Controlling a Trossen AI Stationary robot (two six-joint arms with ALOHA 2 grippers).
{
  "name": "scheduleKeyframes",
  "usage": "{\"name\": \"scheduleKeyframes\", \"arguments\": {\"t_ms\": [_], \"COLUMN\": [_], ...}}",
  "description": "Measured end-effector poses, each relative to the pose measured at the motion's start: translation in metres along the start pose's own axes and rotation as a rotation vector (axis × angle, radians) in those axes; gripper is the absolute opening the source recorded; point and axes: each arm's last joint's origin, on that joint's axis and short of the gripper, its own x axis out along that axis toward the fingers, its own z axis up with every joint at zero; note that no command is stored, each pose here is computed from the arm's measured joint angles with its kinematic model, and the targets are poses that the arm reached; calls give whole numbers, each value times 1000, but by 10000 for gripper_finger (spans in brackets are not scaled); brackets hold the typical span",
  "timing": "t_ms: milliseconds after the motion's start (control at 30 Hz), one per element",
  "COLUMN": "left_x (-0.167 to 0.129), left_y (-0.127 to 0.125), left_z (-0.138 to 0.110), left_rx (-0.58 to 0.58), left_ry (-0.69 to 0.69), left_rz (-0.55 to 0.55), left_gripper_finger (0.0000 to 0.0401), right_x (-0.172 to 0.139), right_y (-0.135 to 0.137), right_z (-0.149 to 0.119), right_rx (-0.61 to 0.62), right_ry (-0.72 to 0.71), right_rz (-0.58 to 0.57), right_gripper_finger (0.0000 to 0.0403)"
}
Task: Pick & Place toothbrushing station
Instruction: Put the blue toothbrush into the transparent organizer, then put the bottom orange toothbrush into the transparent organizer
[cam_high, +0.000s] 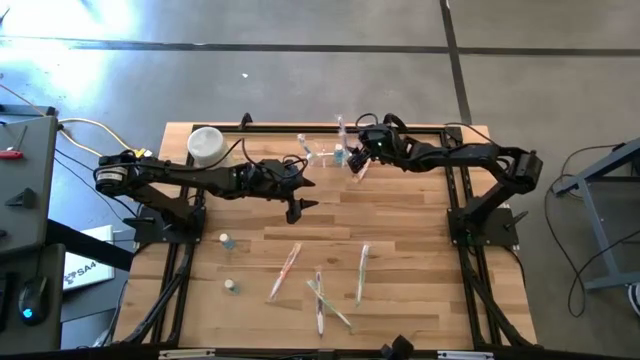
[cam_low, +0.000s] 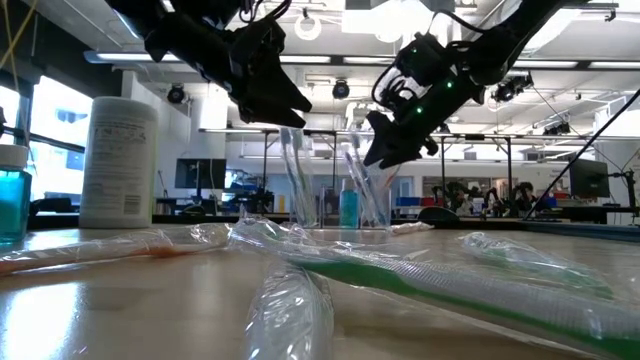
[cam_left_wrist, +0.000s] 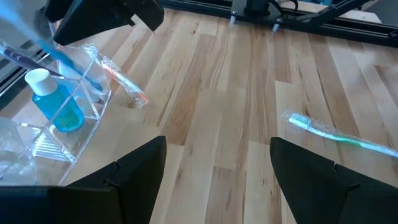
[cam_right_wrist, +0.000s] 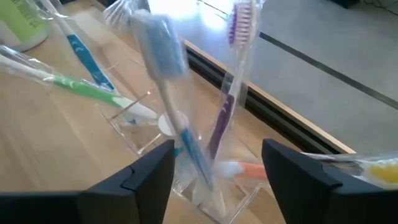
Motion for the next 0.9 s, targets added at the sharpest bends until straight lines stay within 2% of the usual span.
{"name": "scheduleKeyframes", "arguments": {"t_ms": [400,800,900], "left_x": [0,-10,-18], "left_y": [0,0,-2], "left_z": [0,-1,-1], "left_rx": [-9,-14,-1], "left_ry": [5,52,89], "left_rz": [-1,2,-65], "left_gripper_finger": [283,283,283], "right_x": [-4,-40,-52], "right_y": [-2,-3,-1], "right_z": [-2,18,18], "right_rx": [-33,-25,-36], "right_ry": [37,-28,-7], "right_rz": [-12,9,28], "right_gripper_finger": [235,223,215]}}
